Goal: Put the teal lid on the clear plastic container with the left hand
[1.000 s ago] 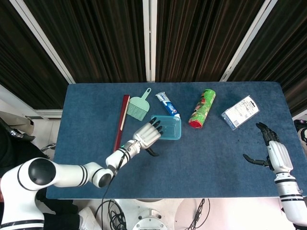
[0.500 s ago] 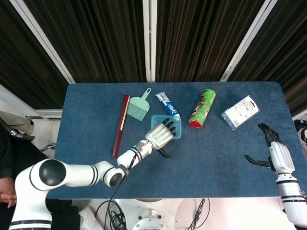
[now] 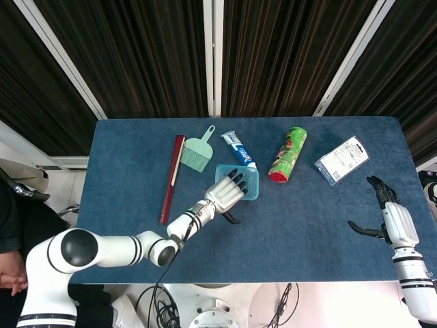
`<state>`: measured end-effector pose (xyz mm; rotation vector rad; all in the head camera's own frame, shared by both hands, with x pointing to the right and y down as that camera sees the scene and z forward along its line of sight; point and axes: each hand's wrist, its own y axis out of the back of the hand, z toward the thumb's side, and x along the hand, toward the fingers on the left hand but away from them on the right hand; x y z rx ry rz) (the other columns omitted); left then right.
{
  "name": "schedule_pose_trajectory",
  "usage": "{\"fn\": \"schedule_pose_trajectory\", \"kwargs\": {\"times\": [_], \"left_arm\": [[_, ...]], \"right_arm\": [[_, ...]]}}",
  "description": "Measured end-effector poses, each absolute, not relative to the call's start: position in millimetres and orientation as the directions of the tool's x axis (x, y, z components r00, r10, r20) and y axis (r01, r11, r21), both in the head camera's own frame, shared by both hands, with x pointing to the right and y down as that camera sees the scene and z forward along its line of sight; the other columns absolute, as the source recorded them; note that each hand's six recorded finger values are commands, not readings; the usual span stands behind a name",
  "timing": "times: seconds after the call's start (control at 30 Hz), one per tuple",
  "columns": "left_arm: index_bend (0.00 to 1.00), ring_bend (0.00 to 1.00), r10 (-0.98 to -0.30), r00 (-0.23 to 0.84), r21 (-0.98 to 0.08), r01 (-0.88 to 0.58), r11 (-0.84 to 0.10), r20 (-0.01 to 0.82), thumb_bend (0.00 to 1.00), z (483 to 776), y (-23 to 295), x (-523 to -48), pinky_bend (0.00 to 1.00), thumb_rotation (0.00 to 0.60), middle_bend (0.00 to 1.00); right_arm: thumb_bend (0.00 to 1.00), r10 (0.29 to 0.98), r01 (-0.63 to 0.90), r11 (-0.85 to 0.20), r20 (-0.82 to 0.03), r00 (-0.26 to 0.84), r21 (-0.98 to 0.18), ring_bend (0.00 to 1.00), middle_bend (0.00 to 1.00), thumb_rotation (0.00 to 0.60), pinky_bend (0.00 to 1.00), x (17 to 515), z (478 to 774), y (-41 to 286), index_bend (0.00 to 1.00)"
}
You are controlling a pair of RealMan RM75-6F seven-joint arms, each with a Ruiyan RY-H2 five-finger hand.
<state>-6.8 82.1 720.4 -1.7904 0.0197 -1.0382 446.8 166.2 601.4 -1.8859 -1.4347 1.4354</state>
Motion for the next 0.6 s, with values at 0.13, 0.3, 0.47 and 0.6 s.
{"fn": "schedule_pose_trajectory", "kwargs": {"times": [0.13,0.3,0.47,0.6], "left_arm": [[0.25,0.0,-0.478,0.63,-0.78,0.386,-0.492,0.613,0.09,712,73,-9,0.0,0.222,0.14],[0.25,0.0,-0.526,0.6,-0.788,0.34,-0.514,0.602,0.09,705,53,-23,0.0,0.224,0.14],[0.25,0.0,-0.554,0.544,-0.768,0.336,-0.546,0.631,0.09,713,41,-41,0.0,0.223,0.14],[0.25,0.0,-0.565,0.501,-0.75,0.344,-0.565,0.656,0.09,722,35,-54,0.0,0.223,0.14]], "right_arm": [[0.09,0.87,0.494,-0.409,-0.491,-0.042,-0.768,0.0,0.0,0.6,0.0,448,600,167,0.0],[0.09,0.871,0.492,-0.408,-0.489,-0.042,-0.769,0.0,0.0,0.6,0.0,448,599,167,0.0],[0.09,0.872,0.494,-0.411,-0.489,-0.034,-0.766,0.0,0.0,0.6,0.0,445,600,166,0.0],[0.09,0.871,0.495,-0.413,-0.49,-0.03,-0.764,0.0,0.0,0.6,0.0,444,600,166,0.0]]}}
